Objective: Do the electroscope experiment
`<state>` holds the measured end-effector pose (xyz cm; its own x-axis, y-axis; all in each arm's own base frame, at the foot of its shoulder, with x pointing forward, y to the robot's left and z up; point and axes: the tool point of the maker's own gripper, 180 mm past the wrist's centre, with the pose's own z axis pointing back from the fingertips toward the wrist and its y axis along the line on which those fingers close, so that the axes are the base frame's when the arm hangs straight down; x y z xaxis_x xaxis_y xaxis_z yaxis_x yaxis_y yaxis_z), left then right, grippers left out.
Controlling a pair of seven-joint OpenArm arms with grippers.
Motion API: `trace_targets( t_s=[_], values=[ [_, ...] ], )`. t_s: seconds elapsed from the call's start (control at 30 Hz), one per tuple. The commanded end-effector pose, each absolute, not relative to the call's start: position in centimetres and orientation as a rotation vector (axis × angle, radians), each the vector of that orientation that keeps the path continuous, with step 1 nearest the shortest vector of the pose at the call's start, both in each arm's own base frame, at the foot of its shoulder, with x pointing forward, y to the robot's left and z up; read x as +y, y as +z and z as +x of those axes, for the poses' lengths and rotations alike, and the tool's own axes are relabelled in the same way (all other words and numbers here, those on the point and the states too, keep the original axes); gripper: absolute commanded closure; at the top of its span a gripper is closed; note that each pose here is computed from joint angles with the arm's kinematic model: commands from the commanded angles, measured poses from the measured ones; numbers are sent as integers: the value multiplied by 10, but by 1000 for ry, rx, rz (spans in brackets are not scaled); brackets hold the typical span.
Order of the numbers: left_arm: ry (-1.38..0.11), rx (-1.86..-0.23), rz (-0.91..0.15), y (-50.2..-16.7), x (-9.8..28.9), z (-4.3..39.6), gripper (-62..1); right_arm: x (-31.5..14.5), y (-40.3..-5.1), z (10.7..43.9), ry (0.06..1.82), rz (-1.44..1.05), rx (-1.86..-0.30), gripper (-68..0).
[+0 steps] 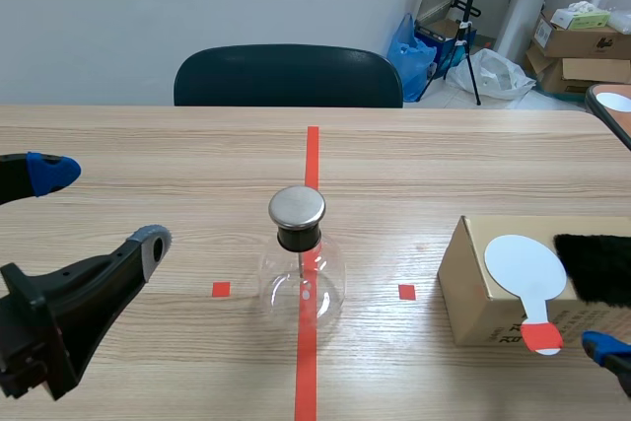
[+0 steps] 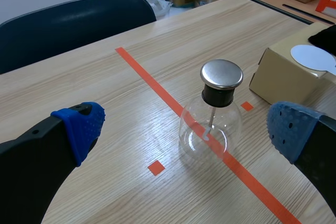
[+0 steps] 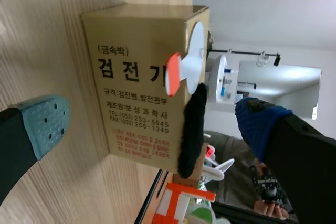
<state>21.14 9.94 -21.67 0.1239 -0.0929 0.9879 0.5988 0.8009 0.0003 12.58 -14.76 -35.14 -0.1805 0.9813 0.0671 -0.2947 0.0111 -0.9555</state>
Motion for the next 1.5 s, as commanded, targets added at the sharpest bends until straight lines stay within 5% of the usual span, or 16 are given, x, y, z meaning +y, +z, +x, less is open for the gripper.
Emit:
trace_targets(
  t_s=[0.0, 0.73, 1.47],
  values=[
    [-525, -1390, -471, -209, 96, 212, -623, -152, -335, 138, 1412, -941, -1194, -679],
    [-524, -1394, -472, -208, 96, 212, -623, -155, -317, 184, 1362, -1071, -1267, -679],
    [-524, -1394, -472, -208, 96, 212, -623, -144, -336, 183, 1407, -1032, -1263, -679]
  ],
)
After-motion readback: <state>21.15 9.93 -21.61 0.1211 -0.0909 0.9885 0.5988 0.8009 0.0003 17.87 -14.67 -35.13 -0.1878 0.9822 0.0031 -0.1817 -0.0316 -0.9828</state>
